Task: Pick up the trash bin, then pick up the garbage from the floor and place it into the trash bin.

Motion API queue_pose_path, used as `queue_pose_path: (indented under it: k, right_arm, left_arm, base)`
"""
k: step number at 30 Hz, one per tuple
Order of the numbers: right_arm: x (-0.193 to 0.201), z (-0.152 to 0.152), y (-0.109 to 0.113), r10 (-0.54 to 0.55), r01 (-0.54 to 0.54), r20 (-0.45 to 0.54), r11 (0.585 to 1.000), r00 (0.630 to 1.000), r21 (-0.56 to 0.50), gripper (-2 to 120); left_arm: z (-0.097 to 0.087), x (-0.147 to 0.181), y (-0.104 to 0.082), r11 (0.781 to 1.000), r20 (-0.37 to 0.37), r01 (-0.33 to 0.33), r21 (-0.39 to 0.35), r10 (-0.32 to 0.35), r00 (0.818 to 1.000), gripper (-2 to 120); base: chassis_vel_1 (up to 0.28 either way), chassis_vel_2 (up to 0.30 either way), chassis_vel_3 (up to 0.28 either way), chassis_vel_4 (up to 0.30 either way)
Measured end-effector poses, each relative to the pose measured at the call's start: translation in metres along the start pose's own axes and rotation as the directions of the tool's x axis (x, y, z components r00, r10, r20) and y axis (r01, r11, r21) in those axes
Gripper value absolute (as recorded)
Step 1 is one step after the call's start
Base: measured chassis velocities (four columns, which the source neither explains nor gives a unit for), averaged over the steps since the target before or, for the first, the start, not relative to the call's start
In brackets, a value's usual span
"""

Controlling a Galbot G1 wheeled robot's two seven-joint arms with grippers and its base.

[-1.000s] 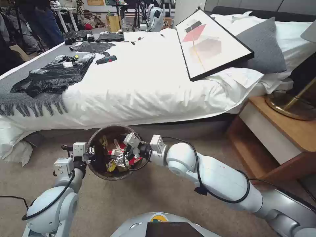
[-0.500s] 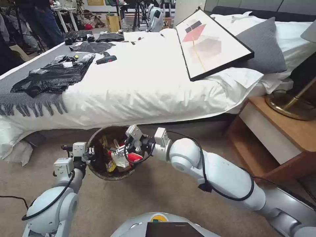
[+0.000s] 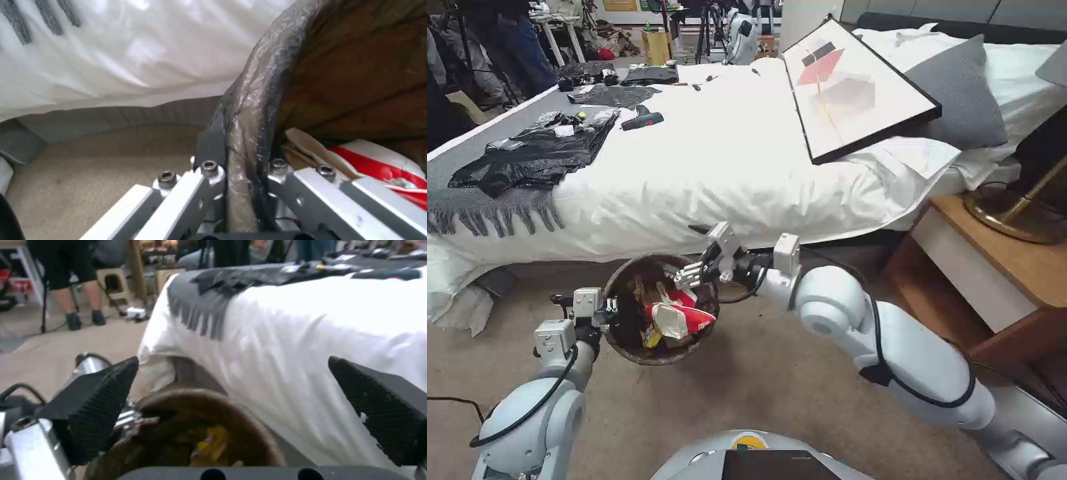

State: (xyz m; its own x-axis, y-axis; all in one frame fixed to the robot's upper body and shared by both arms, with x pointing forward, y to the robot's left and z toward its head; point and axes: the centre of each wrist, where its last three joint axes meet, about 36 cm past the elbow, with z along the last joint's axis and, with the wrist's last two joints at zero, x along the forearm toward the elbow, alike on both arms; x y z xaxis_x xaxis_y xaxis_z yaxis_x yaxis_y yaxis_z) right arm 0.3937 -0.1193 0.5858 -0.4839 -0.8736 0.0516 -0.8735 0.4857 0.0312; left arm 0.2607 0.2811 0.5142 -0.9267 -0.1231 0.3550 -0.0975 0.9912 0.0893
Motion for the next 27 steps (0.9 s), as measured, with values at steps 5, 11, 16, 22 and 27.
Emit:
queue_pose_path:
  k: [5, 11, 16, 22, 27]
  right_arm:
    - [0.029, -0.001, -0.007, 0.097, -0.096, 0.061, 0.995, 0.993, -0.016, 100]
    - [0.057, 0.024, -0.005, 0.252, -0.249, 0.107, 0.968, 0.962, -0.044, 100]
    - [0.085, 0.045, -0.002, 0.395, -0.396, 0.164, 0.918, 0.904, -0.027, 100]
    - [0.116, 0.072, 0.003, 0.561, -0.569, 0.197, 0.822, 0.804, -0.020, 100]
    - [0.135, 0.093, 0.010, 0.655, -0.666, 0.206, 0.746, 0.727, -0.018, 100]
  left_arm:
    - [-0.001, 0.002, 0.002, 1.000, 0.000, 0.004, 0.002, -0.004, 1.000, 3]
    - [-0.002, 0.003, 0.003, 1.000, 0.004, -0.001, 0.004, 0.001, 1.000, 3]
    - [-0.003, 0.006, 0.004, 1.000, 0.007, 0.002, 0.004, -0.002, 1.000, 3]
    - [-0.004, 0.007, 0.004, 1.000, 0.011, -0.003, 0.005, 0.003, 1.000, 3]
    - [-0.004, 0.008, 0.003, 1.000, 0.009, -0.005, 0.005, 0.005, 1.000, 3]
  base:
    - [0.000, 0.000, 0.000, 0.000]
    - [0.000, 0.000, 0.000, 0.000]
    - [0.000, 0.000, 0.000, 0.000]
    - [0.000, 0.000, 0.000, 0.000]
    - [0.000, 0.000, 0.000, 0.000]
